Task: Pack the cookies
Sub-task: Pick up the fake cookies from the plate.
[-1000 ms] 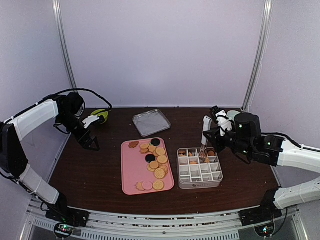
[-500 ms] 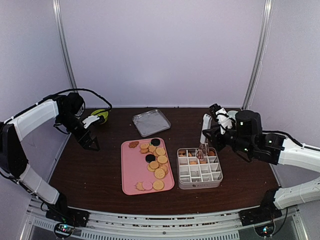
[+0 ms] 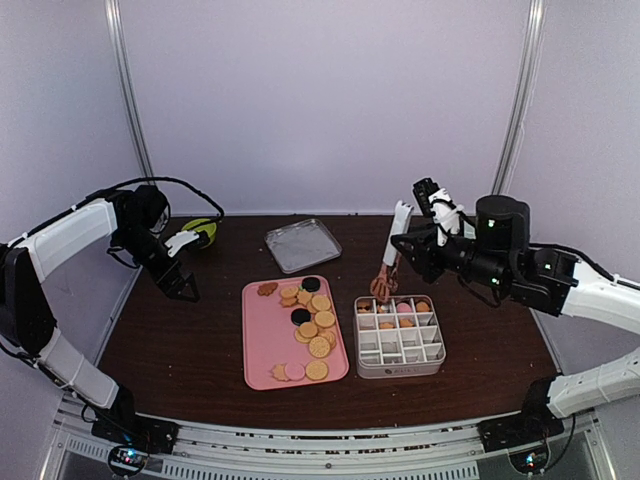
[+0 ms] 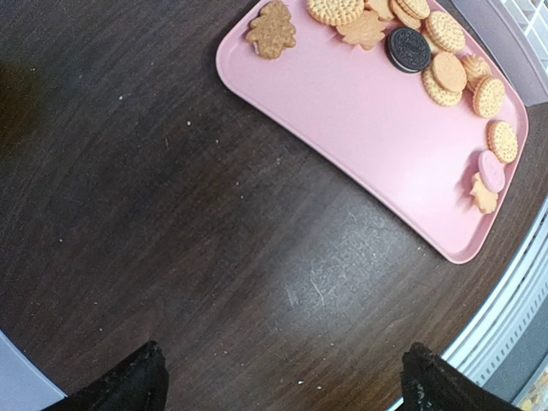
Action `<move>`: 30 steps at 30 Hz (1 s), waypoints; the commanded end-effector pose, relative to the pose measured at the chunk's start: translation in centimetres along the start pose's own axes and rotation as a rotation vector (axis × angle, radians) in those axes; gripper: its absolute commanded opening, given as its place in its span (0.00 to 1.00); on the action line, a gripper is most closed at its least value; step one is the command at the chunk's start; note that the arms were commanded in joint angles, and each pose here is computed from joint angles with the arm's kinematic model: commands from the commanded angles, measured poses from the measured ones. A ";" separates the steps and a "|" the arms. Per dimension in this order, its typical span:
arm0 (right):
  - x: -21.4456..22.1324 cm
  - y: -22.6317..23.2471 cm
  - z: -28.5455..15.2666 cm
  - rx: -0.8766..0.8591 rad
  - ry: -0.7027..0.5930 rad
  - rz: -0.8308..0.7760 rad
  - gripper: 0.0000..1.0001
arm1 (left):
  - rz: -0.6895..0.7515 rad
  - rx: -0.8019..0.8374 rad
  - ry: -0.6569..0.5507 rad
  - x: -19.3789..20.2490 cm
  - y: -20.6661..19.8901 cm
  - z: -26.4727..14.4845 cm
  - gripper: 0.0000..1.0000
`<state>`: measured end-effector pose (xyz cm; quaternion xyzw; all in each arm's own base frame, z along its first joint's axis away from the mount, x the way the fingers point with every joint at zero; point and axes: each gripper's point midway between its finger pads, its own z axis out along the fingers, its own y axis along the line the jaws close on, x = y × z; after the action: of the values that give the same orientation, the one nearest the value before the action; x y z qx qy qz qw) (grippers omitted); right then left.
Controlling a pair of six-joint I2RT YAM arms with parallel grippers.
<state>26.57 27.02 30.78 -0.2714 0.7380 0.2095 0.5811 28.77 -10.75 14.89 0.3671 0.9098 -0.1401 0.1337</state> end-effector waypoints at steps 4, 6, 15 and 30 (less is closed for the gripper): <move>-3.6 8.8 1.7 -0.194 -0.073 -0.006 0.32 | -0.001 -0.009 -0.003 0.1 0.3 -0.2 0.98; -3.3 11.5 2.6 -0.248 -0.061 -0.013 0.31 | 0.000 -0.014 0.001 0.3 0.3 -0.1 0.98; -1.0 21.3 6.2 -0.455 0.020 -0.059 0.31 | 0.003 -0.021 0.009 0.7 0.3 0.0 0.98; 4.4 26.1 10.7 -0.469 0.134 -0.130 0.31 | 0.023 -0.046 0.022 1.3 0.4 -0.2 0.98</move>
<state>16.27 52.03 21.95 -0.4721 0.6962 0.3163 0.4386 28.11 -9.92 13.87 0.3716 0.9127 -0.1214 0.1189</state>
